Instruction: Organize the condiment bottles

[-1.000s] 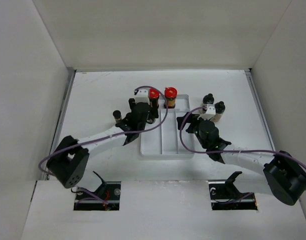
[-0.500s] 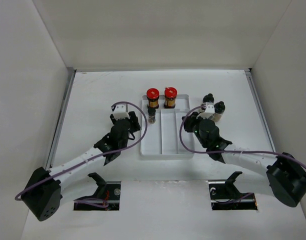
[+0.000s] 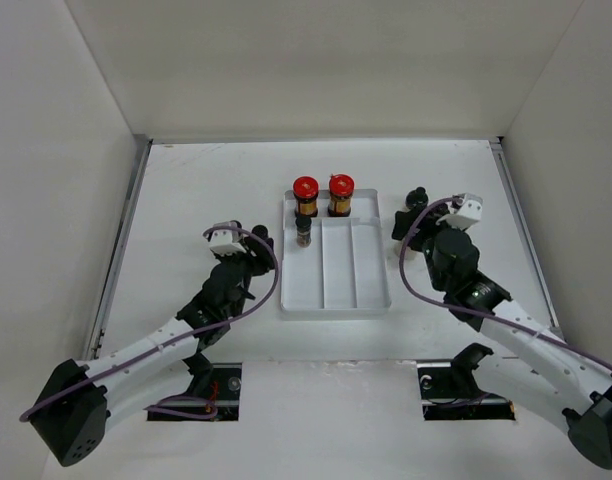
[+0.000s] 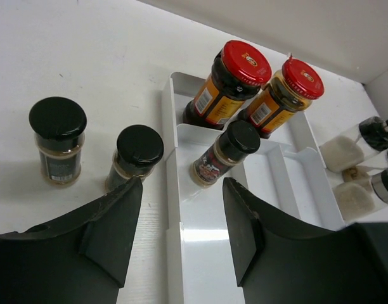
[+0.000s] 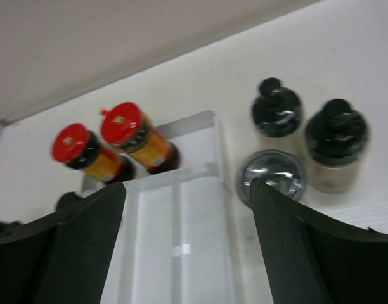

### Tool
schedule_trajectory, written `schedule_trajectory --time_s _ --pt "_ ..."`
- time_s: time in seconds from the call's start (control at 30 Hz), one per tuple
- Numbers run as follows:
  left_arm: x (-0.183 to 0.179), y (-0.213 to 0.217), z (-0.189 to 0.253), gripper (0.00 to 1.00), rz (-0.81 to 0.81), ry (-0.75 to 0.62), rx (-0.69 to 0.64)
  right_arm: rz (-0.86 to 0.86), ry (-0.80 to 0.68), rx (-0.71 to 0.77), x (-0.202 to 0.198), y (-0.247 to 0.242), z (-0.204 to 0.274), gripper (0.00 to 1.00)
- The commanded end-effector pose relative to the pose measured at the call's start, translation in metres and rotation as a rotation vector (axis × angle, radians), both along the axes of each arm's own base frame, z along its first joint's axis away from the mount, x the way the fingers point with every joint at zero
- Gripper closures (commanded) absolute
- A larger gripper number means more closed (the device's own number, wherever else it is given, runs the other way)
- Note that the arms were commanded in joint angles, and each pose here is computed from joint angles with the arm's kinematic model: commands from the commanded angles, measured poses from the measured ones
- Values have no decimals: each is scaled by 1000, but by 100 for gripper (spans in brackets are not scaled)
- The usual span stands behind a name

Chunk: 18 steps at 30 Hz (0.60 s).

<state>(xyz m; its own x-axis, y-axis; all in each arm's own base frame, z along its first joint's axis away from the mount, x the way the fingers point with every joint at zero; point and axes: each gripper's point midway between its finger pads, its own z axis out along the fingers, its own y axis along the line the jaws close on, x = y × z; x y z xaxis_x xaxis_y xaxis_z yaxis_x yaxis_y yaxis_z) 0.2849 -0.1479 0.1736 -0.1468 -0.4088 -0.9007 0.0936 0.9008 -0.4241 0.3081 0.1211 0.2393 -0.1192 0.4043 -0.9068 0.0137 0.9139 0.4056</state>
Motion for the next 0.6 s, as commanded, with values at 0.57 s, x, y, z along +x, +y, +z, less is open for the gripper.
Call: schedule_trajectory --time_s 0.57 --pt "-11 -21 2 44 -116 -63 -221 -123 330 -209 55 -32 -70 0"
